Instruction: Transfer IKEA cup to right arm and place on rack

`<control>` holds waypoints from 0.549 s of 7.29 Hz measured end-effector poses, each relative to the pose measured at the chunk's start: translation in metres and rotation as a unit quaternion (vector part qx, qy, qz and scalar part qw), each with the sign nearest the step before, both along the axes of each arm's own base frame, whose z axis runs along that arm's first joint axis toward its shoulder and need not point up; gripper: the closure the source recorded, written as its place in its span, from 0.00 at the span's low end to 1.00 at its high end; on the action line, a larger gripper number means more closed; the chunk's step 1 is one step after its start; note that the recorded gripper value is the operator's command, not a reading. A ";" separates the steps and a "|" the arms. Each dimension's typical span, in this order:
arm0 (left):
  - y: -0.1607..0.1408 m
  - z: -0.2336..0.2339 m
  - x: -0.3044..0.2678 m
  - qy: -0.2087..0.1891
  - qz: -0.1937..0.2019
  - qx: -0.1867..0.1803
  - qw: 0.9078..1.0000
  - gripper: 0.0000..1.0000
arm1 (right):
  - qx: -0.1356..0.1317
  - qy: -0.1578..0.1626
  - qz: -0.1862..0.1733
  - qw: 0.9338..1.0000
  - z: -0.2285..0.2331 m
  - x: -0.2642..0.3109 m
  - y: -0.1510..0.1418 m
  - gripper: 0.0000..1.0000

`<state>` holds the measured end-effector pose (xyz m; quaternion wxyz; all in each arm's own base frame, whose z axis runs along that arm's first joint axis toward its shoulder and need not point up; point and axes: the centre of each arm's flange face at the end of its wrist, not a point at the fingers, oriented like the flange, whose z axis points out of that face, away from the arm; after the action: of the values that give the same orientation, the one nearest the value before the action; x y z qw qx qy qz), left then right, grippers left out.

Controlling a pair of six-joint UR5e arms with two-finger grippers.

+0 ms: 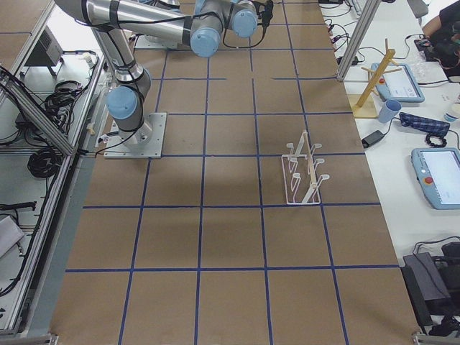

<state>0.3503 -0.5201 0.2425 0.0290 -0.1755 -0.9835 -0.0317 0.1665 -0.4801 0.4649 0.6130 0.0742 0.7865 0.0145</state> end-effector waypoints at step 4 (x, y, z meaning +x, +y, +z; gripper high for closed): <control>0.002 0.009 -0.008 -0.004 -0.005 0.001 1.000 0.10 | -0.019 -0.062 -0.005 0.998 -0.003 0.012 0.006 0.00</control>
<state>0.3428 -0.5180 0.2512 0.0253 -0.1802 -0.9827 -0.0339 0.1786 -0.4740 0.4623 0.6622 0.0655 0.7465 0.0006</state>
